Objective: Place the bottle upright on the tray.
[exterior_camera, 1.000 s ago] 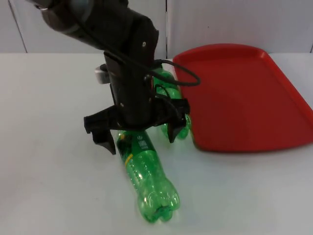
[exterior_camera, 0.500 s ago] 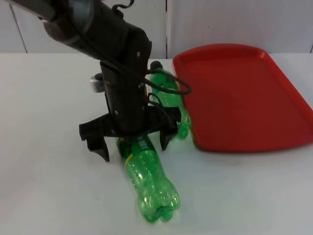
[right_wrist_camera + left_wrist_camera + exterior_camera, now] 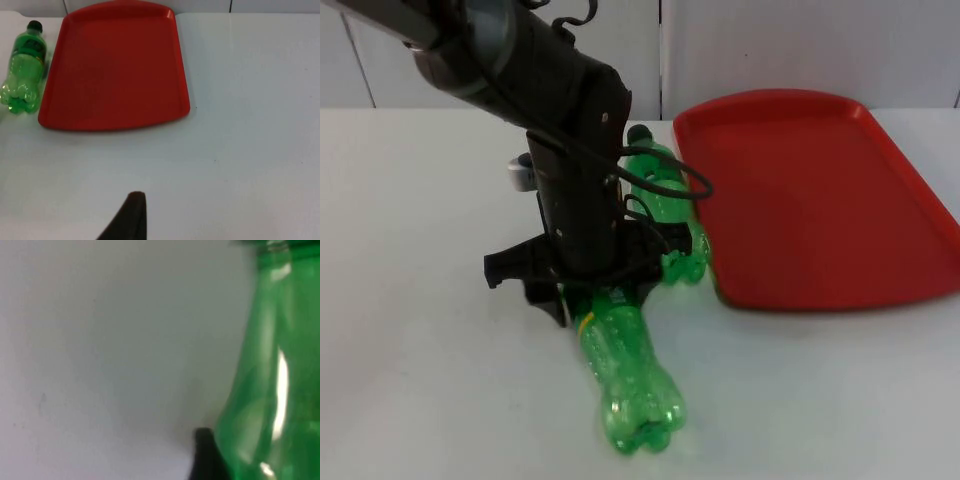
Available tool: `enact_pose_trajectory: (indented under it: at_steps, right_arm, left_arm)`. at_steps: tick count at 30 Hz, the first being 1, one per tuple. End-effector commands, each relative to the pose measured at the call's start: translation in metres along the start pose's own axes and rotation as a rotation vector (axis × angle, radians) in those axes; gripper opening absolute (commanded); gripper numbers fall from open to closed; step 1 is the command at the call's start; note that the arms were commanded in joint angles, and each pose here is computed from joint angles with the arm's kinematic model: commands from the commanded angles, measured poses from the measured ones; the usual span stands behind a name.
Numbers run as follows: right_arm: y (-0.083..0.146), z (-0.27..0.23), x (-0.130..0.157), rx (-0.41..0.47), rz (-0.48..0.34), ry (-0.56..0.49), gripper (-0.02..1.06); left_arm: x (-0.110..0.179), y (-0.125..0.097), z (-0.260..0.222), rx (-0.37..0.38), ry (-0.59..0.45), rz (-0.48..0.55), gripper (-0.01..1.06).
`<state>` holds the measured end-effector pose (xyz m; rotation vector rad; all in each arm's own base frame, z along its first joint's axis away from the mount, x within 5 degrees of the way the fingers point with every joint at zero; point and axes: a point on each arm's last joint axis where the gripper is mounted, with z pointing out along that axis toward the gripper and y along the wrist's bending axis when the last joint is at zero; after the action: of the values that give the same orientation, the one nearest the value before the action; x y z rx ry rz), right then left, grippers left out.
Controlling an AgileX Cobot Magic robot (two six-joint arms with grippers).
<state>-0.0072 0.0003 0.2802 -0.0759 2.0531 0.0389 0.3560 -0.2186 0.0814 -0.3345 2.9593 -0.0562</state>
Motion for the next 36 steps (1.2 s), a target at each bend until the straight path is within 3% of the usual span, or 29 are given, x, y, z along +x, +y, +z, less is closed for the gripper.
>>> enact_pose_trajectory:
  at_steps: [1,2,3,4,13,18,21,23,28,29,35,36]
  right_arm:
    - [0.000,0.000,0.000,0.002,0.003,-0.007,1.04]
    - [0.000,0.000,0.000,0.002,0.003,-0.007,1.04]
    - [0.000,0.000,0.000,0.002,0.003,-0.007,1.04]
    - [0.000,0.000,0.000,0.002,0.003,-0.007,1.04]
    - [0.000,0.000,0.000,0.002,0.003,-0.007,1.04]
    - [0.000,0.000,0.000,0.002,0.003,-0.007,1.04]
    - [0.000,0.000,0.000,0.002,0.003,-0.007,1.04]
    - [0.000,0.000,0.000,0.002,0.003,-0.007,1.04]
    - [0.000,0.000,0.000,0.002,0.003,-0.007,1.04]
    - [0.000,0.000,0.000,0.002,0.003,-0.007,1.04]
    - [0.000,0.000,0.000,0.002,0.003,-0.007,1.04]
    - [0.000,0.000,0.000,0.002,0.003,-0.007,1.04]
  left_arm:
    - [0.000,0.000,-0.003,-0.009,0.011,0.002,0.19]
    - [0.000,0.000,-0.003,-0.009,0.011,0.002,0.19]
    - [0.001,0.000,-0.003,-0.011,0.013,0.015,0.01]
    - [0.001,0.000,-0.003,-0.013,0.015,0.026,0.00]
    - [0.001,-0.001,-0.006,-0.001,0.021,0.013,0.00]
    - [-0.003,-0.002,-0.022,0.023,-0.018,0.056,0.00]
    - [-0.014,-0.004,-0.053,0.075,-0.134,0.100,0.00]
    - [-0.015,-0.005,-0.059,0.084,-0.156,0.108,0.00]
    - [-0.030,-0.007,-0.123,0.208,-0.387,0.176,0.00]
    - [-0.030,-0.007,-0.123,0.208,-0.387,0.176,0.00]
    - [-0.037,-0.008,-0.203,0.398,-0.691,0.259,0.00]
    - [-0.037,-0.008,-0.203,0.398,-0.691,0.259,0.00]
